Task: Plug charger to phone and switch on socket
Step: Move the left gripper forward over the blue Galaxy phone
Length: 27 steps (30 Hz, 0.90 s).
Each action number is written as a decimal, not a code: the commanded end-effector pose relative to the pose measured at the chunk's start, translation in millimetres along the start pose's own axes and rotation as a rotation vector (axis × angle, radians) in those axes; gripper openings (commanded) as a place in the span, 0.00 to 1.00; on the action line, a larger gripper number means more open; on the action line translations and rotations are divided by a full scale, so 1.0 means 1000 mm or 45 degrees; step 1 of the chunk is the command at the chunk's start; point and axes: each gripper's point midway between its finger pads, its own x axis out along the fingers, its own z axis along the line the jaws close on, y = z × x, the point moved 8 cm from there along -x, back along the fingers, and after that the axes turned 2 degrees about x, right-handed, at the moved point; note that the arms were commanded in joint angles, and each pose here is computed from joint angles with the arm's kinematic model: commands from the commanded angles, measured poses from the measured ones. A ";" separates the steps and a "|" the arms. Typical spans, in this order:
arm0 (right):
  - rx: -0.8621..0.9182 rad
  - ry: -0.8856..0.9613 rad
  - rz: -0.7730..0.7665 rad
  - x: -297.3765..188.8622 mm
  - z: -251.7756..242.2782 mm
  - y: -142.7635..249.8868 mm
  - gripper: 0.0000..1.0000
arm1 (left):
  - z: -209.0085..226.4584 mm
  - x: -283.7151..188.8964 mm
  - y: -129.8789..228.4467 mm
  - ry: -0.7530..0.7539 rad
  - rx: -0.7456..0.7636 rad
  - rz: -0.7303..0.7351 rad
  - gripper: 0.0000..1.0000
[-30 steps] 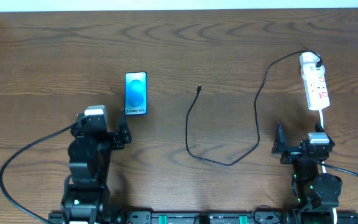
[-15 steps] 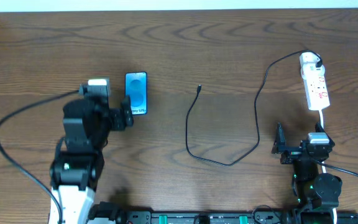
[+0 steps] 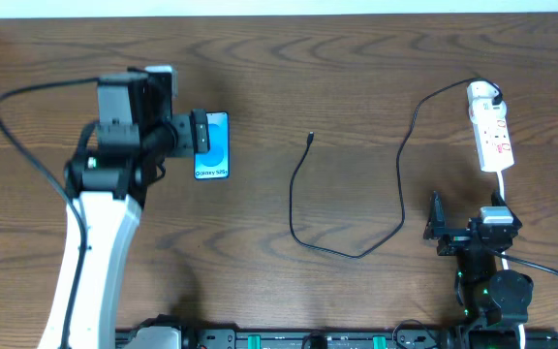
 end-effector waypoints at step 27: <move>0.005 -0.028 0.006 0.000 0.003 0.001 0.99 | 0.005 0.059 -0.040 -0.001 -0.036 0.410 0.91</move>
